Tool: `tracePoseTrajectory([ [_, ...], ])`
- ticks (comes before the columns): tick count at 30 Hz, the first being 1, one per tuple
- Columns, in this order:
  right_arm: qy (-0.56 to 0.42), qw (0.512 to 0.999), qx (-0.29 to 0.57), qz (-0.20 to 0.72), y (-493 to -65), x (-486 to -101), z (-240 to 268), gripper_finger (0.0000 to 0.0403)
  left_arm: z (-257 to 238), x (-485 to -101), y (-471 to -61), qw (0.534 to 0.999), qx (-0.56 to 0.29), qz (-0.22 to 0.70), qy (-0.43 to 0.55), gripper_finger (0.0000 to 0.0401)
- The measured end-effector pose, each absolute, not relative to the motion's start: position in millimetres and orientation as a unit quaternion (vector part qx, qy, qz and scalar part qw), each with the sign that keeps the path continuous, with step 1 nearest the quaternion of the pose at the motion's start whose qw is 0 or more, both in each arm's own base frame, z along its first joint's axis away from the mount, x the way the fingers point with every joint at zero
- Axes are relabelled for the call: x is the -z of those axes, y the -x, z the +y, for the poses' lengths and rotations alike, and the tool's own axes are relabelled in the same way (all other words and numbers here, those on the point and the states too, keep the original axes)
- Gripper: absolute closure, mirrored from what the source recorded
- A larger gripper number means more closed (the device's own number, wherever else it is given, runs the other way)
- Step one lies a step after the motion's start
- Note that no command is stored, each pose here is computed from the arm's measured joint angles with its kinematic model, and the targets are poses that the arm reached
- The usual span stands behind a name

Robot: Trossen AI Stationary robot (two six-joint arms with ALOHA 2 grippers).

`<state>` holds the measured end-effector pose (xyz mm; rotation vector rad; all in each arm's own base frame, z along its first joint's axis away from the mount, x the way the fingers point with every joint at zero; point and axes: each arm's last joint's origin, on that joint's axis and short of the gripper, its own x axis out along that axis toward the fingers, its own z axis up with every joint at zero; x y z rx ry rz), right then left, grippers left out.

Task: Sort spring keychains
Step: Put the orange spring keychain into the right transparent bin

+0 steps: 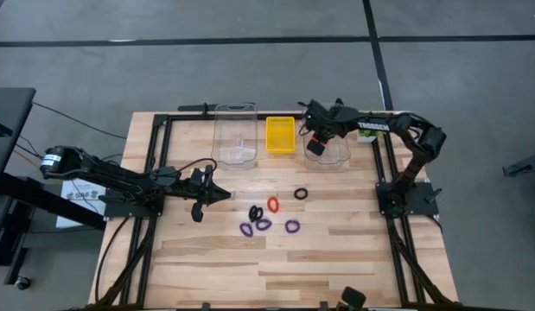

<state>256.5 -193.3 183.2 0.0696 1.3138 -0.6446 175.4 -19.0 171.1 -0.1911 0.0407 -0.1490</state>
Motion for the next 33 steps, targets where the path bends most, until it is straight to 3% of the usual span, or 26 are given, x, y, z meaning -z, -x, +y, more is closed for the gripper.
tracePoseTrajectory([
  [13,-0.024,0.830,0.327,0.451,-235,-267,-172,0.0333,-19,-171,-175,0.992,0.074,0.020,0.095,0.0372],
  [17,-0.030,0.889,0.252,0.382,-237,-289,-156,0.0333,-19,-171,-175,0.992,0.074,0.020,0.095,0.0372],
  [22,-0.008,0.942,0.088,0.324,-248,-302,-130,0.0333,-19,-171,-175,0.992,0.074,0.020,0.095,0.0372],
  [27,0.032,0.950,-0.060,0.305,-258,-303,-101,0.0333,-19,-171,-175,0.992,0.075,0.020,0.096,0.0372],
  [33,0.063,0.945,-0.105,0.305,-266,-302,-79,0.0333,-19,-171,-175,0.992,0.075,0.020,0.099,0.0372],
])
